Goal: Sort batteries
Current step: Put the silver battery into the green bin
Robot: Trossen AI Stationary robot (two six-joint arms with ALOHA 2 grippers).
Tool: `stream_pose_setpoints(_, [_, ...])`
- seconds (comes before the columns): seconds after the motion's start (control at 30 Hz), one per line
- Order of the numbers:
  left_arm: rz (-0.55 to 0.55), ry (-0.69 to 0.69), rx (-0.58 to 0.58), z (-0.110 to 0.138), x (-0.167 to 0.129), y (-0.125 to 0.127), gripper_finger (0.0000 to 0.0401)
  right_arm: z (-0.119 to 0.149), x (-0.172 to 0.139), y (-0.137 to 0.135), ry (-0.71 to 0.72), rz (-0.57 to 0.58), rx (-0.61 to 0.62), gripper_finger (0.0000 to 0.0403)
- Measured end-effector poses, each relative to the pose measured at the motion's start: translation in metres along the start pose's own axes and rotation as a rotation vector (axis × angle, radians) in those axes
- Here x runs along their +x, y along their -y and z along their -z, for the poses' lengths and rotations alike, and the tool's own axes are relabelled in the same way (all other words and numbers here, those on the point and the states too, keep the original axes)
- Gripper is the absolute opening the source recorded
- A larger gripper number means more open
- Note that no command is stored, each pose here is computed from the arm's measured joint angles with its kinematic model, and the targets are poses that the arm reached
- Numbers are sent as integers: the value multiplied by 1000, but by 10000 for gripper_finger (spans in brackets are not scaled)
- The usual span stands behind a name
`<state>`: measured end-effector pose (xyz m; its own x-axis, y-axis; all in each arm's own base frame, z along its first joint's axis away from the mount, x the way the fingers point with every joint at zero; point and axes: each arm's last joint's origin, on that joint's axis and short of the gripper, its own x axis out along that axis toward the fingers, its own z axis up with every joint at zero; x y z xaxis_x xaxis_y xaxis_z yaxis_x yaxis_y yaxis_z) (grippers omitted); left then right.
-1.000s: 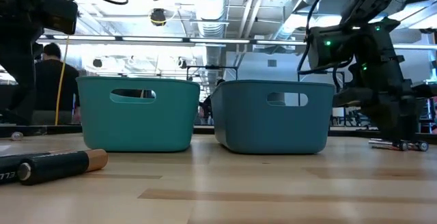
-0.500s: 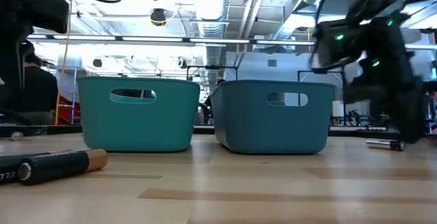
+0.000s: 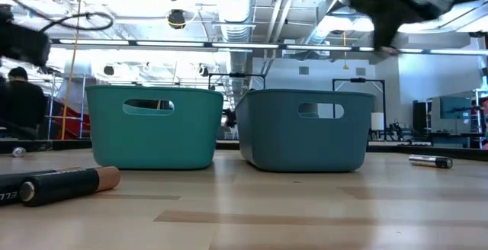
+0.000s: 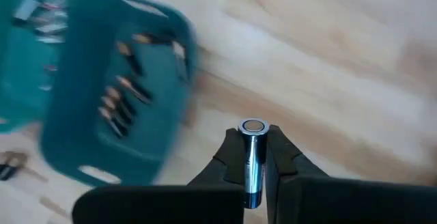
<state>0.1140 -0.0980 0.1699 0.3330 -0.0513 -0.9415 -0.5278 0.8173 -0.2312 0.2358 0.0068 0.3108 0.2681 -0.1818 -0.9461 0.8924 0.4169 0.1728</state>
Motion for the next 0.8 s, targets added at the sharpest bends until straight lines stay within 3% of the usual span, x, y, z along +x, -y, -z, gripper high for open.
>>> stream_pose_setpoints(0.2, [41, -12, -20, 11, 9, -1, 82, -35, -4, -82, 76, -82, -224, 16])
stream_pose_setpoints(0.47, [86, -21, -53, 18, 8, 3, 82, -59, 45, -198, 177, -211, -558, 16])
stream_pose_setpoints(0.63, [107, -26, -64, 23, 7, 5, 82, -59, 101, -236, 117, -234, -646, 16])
stream_pose_setpoints(0.8, [115, -27, -74, 27, 6, 6, 82, -47, 163, -246, 27, -223, -672, 15])
